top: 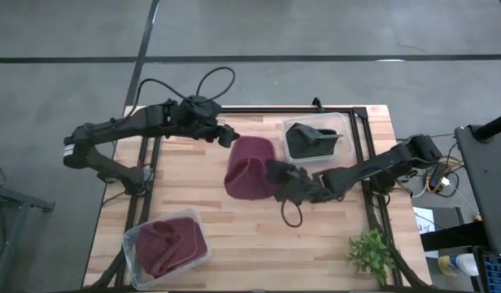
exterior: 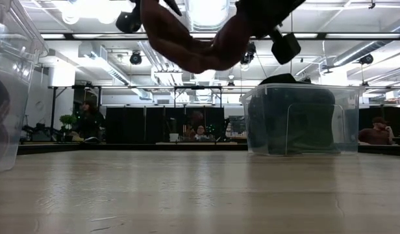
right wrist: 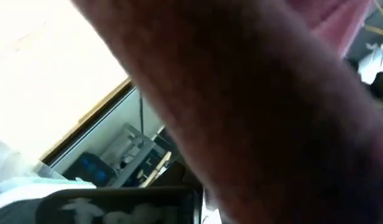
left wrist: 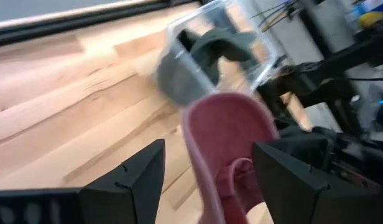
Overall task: Pick & Place hat
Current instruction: Put the dark red cap into the bottom transparent bin
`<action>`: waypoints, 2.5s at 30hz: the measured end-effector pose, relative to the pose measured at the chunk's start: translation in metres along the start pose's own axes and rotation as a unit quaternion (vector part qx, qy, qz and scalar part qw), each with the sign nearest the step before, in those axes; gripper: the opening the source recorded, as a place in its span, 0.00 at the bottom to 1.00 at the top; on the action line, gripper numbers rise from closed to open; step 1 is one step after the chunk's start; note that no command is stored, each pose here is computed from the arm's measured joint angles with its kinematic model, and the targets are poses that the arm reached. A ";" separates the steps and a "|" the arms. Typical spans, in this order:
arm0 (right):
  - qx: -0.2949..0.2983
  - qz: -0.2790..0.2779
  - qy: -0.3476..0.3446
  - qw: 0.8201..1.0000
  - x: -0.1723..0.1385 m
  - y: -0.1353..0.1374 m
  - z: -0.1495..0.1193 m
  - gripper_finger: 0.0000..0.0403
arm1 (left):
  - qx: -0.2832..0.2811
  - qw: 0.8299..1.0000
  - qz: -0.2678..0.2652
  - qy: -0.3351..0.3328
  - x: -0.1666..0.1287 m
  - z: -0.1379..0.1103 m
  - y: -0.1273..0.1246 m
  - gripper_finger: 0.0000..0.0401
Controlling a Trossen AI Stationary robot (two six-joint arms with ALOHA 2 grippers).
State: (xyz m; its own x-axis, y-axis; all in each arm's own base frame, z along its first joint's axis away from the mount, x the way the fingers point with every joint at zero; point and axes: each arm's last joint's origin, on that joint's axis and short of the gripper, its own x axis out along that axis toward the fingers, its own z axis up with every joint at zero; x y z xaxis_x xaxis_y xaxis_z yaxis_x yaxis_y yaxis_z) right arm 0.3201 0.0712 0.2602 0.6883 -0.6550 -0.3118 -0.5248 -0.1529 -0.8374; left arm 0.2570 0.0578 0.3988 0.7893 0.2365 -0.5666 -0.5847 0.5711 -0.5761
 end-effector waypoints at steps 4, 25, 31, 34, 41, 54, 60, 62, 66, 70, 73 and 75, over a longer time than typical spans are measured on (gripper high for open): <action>-0.011 0.002 -0.001 1.000 0.003 0.002 0.006 0.03 | 0.000 1.000 0.008 0.008 0.008 -0.001 0.000 0.58; 0.075 -0.014 0.023 0.997 -0.002 -0.007 -0.003 0.03 | 0.023 0.995 0.041 0.085 0.045 -0.012 0.006 0.09; 0.158 -0.019 -0.003 0.987 -0.005 -0.011 -0.007 0.09 | 0.030 0.996 0.032 0.082 0.041 -0.010 0.005 0.02; 0.204 -0.020 -0.016 0.979 -0.007 -0.013 -0.009 0.16 | 0.032 0.996 0.026 0.074 0.033 -0.009 0.004 0.02; 0.270 -0.011 -0.011 0.963 -0.007 -0.011 -0.011 0.40 | 0.036 0.996 0.034 0.074 0.013 -0.006 0.012 0.01; 0.277 0.032 -0.001 0.960 -0.007 0.001 -0.011 0.59 | 0.115 0.975 -0.055 0.179 -0.030 0.004 0.009 0.01; 0.301 0.033 0.000 0.953 -0.006 0.002 -0.011 0.58 | 0.103 0.966 -0.087 0.219 -0.058 0.008 0.001 0.01; 0.304 0.033 0.000 0.952 -0.006 0.002 -0.011 0.57 | 0.085 0.964 -0.070 0.241 -0.067 0.007 0.002 0.01; 0.316 0.041 -0.011 0.948 -0.004 0.002 -0.011 0.57 | 0.035 0.956 -0.019 0.290 -0.081 0.000 0.009 0.02; 0.343 0.057 -0.029 0.937 0.003 0.003 -0.015 0.57 | 0.014 0.945 0.009 0.327 -0.083 -0.009 0.011 0.02; 0.349 0.061 -0.023 0.935 0.008 0.004 -0.019 0.58 | 0.009 0.937 -0.010 0.349 -0.083 -0.013 0.007 0.02; 0.356 0.063 -0.017 0.932 0.012 0.004 -0.022 0.58 | 0.016 0.934 -0.013 0.357 -0.082 -0.016 0.004 0.02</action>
State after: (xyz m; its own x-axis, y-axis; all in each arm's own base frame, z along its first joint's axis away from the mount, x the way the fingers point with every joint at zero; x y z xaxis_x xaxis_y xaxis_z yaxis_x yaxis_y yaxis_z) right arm 0.3152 0.0464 0.2629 0.6655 -0.6091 -0.4315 -0.1452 0.4614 -0.8752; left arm 0.1868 0.0279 0.4337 0.4709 -0.3547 -0.8077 -0.5527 0.5950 -0.5835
